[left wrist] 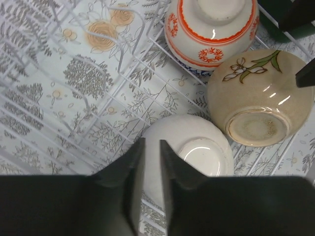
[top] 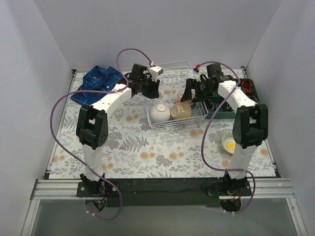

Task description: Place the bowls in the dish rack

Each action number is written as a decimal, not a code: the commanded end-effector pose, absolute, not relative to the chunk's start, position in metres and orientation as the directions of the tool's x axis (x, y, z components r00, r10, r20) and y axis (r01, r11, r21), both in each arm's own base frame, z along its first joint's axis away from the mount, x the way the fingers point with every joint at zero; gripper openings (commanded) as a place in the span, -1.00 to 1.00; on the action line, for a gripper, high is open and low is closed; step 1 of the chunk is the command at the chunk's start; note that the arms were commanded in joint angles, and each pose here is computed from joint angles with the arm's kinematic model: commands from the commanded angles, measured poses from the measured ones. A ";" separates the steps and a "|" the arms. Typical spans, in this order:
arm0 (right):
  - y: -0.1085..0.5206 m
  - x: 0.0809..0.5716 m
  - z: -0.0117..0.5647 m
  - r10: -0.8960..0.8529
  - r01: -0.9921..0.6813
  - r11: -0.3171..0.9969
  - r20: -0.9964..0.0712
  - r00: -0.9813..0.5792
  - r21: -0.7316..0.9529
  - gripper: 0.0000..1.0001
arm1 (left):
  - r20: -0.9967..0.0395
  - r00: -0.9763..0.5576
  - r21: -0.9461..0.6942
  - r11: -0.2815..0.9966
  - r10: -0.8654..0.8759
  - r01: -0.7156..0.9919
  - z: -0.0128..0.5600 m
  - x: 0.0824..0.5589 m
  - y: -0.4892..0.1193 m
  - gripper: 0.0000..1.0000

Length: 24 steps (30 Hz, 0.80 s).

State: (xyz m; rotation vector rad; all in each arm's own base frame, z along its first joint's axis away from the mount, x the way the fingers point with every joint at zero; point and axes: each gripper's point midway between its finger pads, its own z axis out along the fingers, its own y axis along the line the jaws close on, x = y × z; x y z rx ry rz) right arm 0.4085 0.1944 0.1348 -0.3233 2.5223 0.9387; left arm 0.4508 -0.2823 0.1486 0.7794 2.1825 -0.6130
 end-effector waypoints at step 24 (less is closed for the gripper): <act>0.167 0.479 0.124 -0.294 -0.500 0.851 -0.641 -0.709 0.162 -0.97 | -0.691 -0.566 -0.186 0.647 0.449 0.739 0.127 0.405 -0.279 -1.00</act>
